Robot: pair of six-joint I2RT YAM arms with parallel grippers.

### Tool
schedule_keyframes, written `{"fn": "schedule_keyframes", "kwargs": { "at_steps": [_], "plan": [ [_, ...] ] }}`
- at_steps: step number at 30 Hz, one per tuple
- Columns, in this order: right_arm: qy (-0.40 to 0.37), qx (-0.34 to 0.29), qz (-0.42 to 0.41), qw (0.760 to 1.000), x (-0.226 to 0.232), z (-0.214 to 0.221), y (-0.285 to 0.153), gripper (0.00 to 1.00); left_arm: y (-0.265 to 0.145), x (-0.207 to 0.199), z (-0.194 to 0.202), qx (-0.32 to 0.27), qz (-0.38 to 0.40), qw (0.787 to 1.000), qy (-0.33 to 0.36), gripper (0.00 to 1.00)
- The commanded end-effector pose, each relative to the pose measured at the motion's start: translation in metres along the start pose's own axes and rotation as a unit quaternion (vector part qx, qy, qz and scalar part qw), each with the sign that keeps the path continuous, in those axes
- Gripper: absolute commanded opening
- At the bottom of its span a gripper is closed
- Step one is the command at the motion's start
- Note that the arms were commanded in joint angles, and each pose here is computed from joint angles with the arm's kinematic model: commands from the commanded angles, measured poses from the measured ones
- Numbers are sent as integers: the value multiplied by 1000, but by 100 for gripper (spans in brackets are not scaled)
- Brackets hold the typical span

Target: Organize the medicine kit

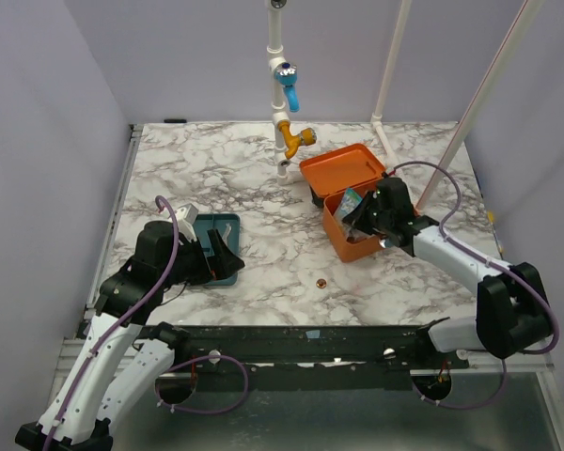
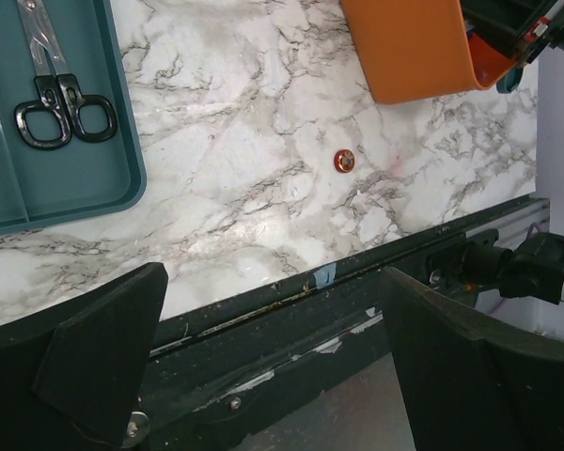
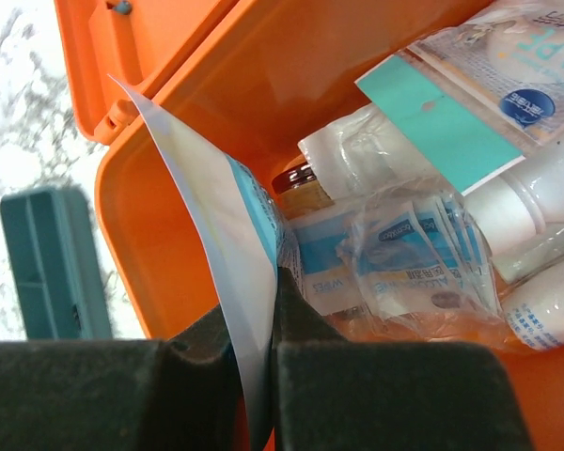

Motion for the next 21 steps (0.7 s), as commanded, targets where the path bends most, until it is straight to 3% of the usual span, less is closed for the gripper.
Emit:
{"fn": "schedule_keyframes", "kwargs": {
  "at_steps": [1, 11, 21],
  "plan": [
    [25, 26, -50, 998, 30, 26, 0, 1, -1, -2, -3, -13, 10, 1000, 3, 99],
    [42, 44, -101, 993, 89, 61, 14, 1, -4, -2, -3, -13, 8, 1000, 9, 99],
    [20, -51, -61, 997, 99, 23, -16, 1, -6, 1, 0, -17, 4, 1000, 11, 98]
  ]
}}
Point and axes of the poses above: each gripper's point midway between its finger pads, its own y axis out along the fingers, its own x axis along the line the jaws close on, z = x × y, the point moved 7 cm from there along -y, back along the fingers, and after that the axes turned 6 degrees about y, right-handed, at the moved point
